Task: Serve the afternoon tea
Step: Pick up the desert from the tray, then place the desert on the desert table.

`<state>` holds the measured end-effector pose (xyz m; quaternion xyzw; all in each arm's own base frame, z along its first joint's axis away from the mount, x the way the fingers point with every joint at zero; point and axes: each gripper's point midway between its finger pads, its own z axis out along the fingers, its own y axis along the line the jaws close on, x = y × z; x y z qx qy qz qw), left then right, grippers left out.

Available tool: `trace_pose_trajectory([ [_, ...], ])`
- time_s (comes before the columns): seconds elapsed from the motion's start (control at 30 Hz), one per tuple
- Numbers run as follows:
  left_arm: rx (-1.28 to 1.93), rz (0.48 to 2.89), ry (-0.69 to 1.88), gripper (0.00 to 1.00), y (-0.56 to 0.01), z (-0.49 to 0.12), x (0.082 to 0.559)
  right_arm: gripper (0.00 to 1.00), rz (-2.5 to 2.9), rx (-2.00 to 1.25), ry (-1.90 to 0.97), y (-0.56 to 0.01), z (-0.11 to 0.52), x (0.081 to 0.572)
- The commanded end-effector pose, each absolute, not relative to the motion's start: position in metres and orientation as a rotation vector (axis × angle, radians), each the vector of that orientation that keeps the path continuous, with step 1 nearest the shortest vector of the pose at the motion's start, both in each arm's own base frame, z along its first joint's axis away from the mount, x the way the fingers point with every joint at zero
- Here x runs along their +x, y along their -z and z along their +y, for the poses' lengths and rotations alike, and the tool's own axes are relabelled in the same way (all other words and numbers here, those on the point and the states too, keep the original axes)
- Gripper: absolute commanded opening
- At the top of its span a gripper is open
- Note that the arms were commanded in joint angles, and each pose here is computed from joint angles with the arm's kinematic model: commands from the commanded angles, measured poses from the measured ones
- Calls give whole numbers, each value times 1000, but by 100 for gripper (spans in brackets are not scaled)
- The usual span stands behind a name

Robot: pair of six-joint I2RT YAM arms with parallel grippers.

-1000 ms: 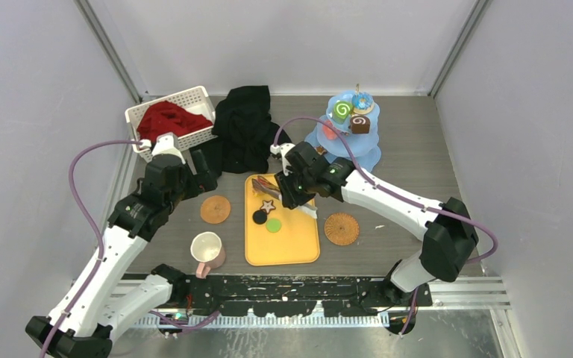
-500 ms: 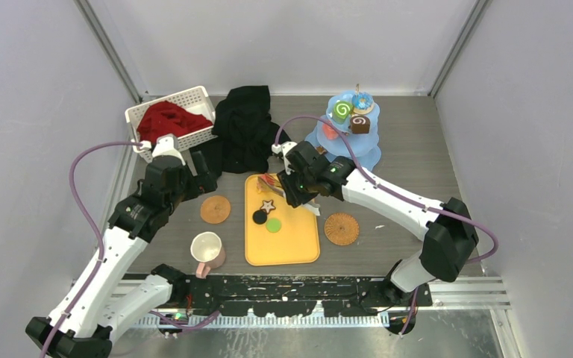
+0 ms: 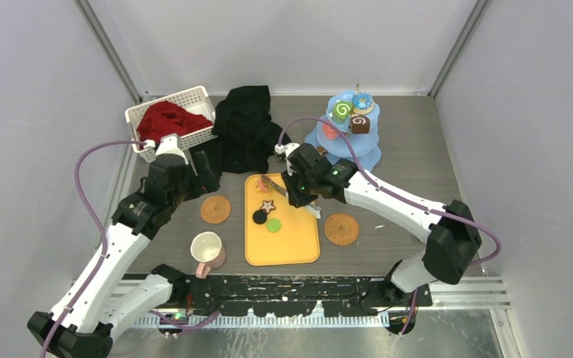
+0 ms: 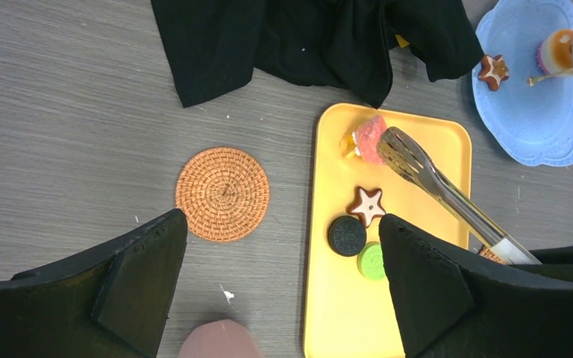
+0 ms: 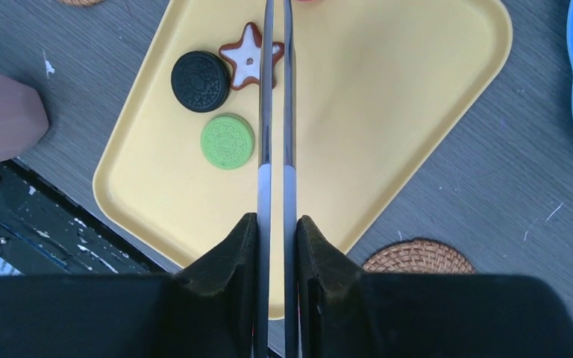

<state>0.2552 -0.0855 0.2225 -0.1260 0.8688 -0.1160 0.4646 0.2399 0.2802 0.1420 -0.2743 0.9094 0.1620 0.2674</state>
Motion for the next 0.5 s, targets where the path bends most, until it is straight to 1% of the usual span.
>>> trace_pose_trajectory([
  [0.0,-289,2090,328,99,-241,-93,266,1,2305,-641,-591,-192,286,235],
  [0.1,-261,2070,351,99,-244,-97,269,1,2260,-547,-653,-214,276,231],
  [0.23,-242,2051,359,100,-247,-100,273,1,2222,-351,-770,-229,252,223],
  [0.33,-214,2061,365,99,-248,-104,276,1,2173,-188,-891,-223,231,214],
  [0.47,-161,2074,376,99,-249,-109,276,0,2116,11,-941,-219,202,208],
])
